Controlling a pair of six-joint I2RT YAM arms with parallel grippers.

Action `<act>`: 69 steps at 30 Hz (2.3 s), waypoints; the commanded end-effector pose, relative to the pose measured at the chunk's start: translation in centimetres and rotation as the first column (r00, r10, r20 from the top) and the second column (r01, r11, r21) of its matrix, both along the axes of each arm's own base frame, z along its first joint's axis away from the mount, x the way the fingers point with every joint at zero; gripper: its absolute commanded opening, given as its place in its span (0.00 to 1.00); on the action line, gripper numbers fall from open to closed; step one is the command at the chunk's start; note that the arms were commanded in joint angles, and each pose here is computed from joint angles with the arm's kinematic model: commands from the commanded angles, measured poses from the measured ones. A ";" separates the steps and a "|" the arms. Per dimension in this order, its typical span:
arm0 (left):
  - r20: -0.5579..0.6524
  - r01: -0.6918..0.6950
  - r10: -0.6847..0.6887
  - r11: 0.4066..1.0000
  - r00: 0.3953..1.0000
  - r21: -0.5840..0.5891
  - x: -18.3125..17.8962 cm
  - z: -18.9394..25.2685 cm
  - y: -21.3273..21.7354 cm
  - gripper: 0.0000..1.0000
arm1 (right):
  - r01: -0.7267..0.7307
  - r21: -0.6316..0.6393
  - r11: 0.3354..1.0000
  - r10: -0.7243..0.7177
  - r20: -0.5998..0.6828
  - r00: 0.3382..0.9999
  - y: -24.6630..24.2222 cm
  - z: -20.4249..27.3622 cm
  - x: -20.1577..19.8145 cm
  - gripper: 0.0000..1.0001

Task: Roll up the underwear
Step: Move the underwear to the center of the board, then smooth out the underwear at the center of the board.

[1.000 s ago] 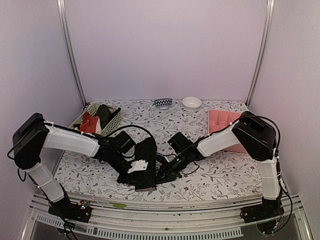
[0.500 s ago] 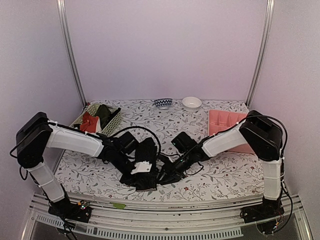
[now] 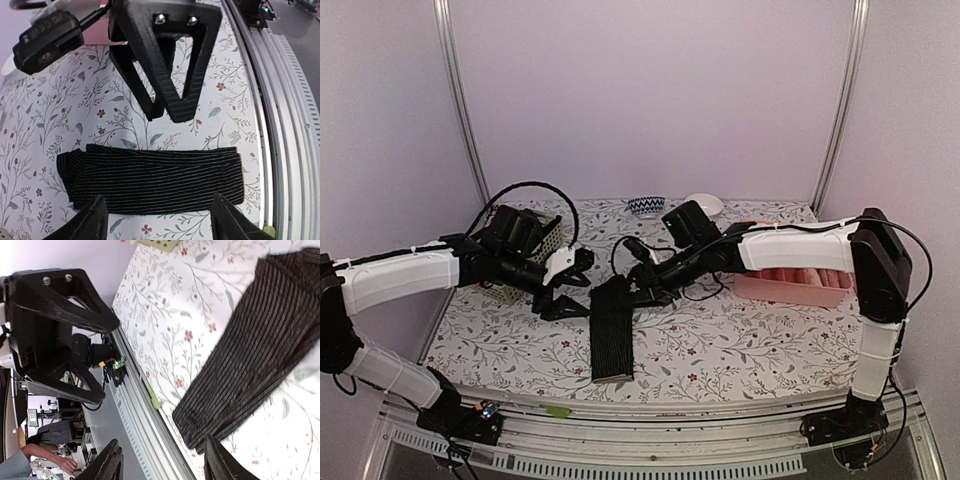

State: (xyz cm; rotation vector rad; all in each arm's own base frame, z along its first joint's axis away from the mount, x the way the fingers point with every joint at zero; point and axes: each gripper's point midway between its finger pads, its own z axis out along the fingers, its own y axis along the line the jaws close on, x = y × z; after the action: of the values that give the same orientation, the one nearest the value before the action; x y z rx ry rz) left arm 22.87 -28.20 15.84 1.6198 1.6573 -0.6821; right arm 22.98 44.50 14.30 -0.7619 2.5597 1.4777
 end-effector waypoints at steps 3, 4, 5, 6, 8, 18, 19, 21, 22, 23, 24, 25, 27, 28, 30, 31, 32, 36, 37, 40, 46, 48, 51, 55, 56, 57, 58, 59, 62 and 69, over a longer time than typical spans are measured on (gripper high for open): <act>-0.126 -0.126 0.121 0.991 0.985 -0.036 1.9 -0.7 2.6 0.71 | -0.087 0.004 0.996 0.087 -0.038 0.995 5.2 -3.3 2.0 0.53; -0.132 -0.137 0.132 0.990 0.982 -0.029 2.0 -1.2 2.9 0.70 | -0.098 0.006 0.995 0.099 -0.045 0.994 6.0 -4.1 2.4 0.53; -0.135 -0.152 0.148 0.988 0.980 -0.020 2.3 -2.0 3.1 0.70 | -0.106 0.006 0.994 0.106 -0.058 0.993 6.6 -5.1 2.7 0.52; -0.140 -0.174 0.171 0.985 0.975 -0.008 2.8 -2.6 3.3 0.70 | -0.107 0.009 0.994 0.107 -0.065 0.992 7.1 -5.8 3.2 0.51; -0.151 -0.222 0.223 0.975 0.963 0.026 4.4 -3.7 3.7 0.68 | -0.087 -0.005 0.996 0.086 -0.091 0.992 7.5 -8.5 4.4 0.49; -0.253 -0.256 0.247 0.967 0.935 -0.004 8.0 -3.7 3.9 0.62 | 0.056 -0.174 0.983 -0.089 -0.190 0.978 0.9 -16.3 7.3 0.42; -0.252 -0.252 0.242 0.968 0.937 -0.007 8.0 -3.7 3.9 0.62 | 0.063 -0.181 0.981 -0.097 -0.185 0.978 0.3 -16.3 7.4 0.42; -0.252 -0.235 0.222 0.972 0.942 -0.019 7.8 -3.5 3.7 0.62 | 0.072 -0.166 0.983 -0.101 -0.169 0.981 -0.5 -15.8 8.4 0.42; -0.250 -0.221 0.208 0.975 0.946 -0.026 7.7 -3.5 3.6 0.62 | 0.067 -0.145 0.987 -0.090 -0.160 0.983 -0.3 -15.0 8.7 0.42; -0.245 -0.204 0.190 0.978 0.951 -0.036 7.5 -3.3 3.4 0.62 | 0.056 -0.118 0.991 -0.073 -0.147 0.986 0.1 -14.1 9.0 0.42; -0.235 -0.188 0.173 0.981 0.957 -0.044 7.3 -3.1 3.3 0.62 | 0.038 -0.086 0.996 -0.050 -0.132 0.990 0.7 -13.0 9.1 0.42; -0.221 -0.173 0.158 0.984 0.962 -0.051 7.1 -2.9 3.2 0.62 | 0.025 -0.051 0.998 -0.030 -0.116 0.993 1.3 -11.5 9.4 0.42; -0.189 -0.147 0.135 0.988 0.973 -0.051 6.5 -2.9 3.1 0.62 | 0.003 0.010 1.000 -0.002 -0.080 0.997 2.4 -8.6 9.7 0.42; -0.160 -0.127 0.118 0.991 0.980 -0.049 6.2 -2.9 3.0 0.62 | -0.007 0.047 0.999 0.009 -0.051 0.999 2.8 -6.3 9.8 0.43; -0.111 -0.097 0.092 0.995 0.990 -0.039 5.2 -3.1 2.7 0.61 | -0.021 0.090 0.996 0.023 -0.032 0.999 3.2 -3.4 9.4 0.42; -0.076 -0.074 0.072 0.997 0.995 -0.031 4.6 -3.3 2.6 0.61 | -0.022 0.101 0.995 0.026 -0.035 0.999 3.2 -2.4 8.9 0.43; -0.044 -0.054 0.053 0.998 0.998 -0.023 4.0 -3.5 2.4 0.61 | -0.028 0.106 0.994 0.032 -0.039 0.999 3.2 -1.8 8.1 0.42; 0.078 0.030 -0.032 0.999 0.996 0.024 1.1 -4.8 1.1 0.61 | -0.068 0.078 0.995 0.077 -0.126 0.989 2.7 -2.9 3.2 0.40; 0.100 0.049 -0.052 0.998 0.994 0.036 0.5 -5.2 0.8 0.61 | -0.077 0.070 0.995 0.086 -0.148 0.985 2.6 -3.5 2.1 0.40; 0.149 0.108 -0.116 0.992 0.982 0.063 -1.4 -6.2 0.2 0.61 | -0.100 0.046 0.994 0.107 -0.215 0.971 2.6 -5.7 -0.6 0.36; 0.194 0.205 -0.226 0.971 0.955 0.124 -4.7 -8.5 -1.4 0.58 | -0.066 0.004 0.998 0.063 -0.352 0.934 1.8 -11.5 -2.9 0.23; 0.215 0.229 -0.261 0.960 0.941 0.161 -5.4 -9.5 -1.9 0.57 | -0.044 -0.055 0.998 0.019 -0.388 0.921 1.0 -14.0 -3.2 0.20; 0.246 0.244 -0.294 0.945 0.923 0.216 -5.8 -11.0 -2.6 0.57 | -0.029 -0.109 0.994 -0.019 -0.414 0.910 0.0 -16.2 -3.7 0.14; 0.277 0.265 -0.336 0.927 0.900 0.266 -5.9 -12.2 -3.4 0.57 | -0.028 -0.113 0.993 -0.023 -0.431 0.902 -0.8 -16.5 -4.5 0.12; 0.281 0.268 -0.341 0.925 0.897 0.268 -5.9 -12.3 -3.6 0.57 | -0.027 -0.093 0.995 -0.014 -0.417 0.909 -0.5 -15.5 -4.2 0.12; 0.283 0.269 -0.342 0.925 0.896 0.267 -5.8 -12.2 -3.8 0.57 | -0.030 -0.076 0.997 -0.003 -0.405 0.914 -0.1 -14.5 -3.9 0.12; 0.285 0.269 -0.341 0.926 0.896 0.264 -5.8 -12.0 -3.9 0.57 | -0.036 -0.059 0.998 0.010 -0.392 0.920 0.1 -13.4 -3.8 0.13; 0.288 0.270 -0.341 0.927 0.895 0.259 -5.8 -11.8 -4.0 0.56 | -0.044 -0.027 0.999 0.031 -0.361 0.932 0.8 -11.7 -3.2 0.13; 0.297 0.279 -0.346 0.928 0.890 0.245 -6.0 -11.3 -4.0 0.56 | -0.067 0.064 0.996 0.083 -0.290 0.953 2.3 -7.4 -2.3 0.16; 0.303 0.276 -0.343 0.930 0.889 0.243 -5.8 -11.5 -4.2 0.56 | -0.051 0.056 0.997 0.065 -0.288 0.956 2.7 -8.0 -1.4 0.18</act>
State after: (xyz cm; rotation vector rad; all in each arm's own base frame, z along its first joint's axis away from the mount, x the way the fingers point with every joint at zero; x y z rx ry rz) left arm 16.85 -31.38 3.60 2.0564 1.3044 -0.3781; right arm 20.74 47.17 6.77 -0.6893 2.6966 1.8309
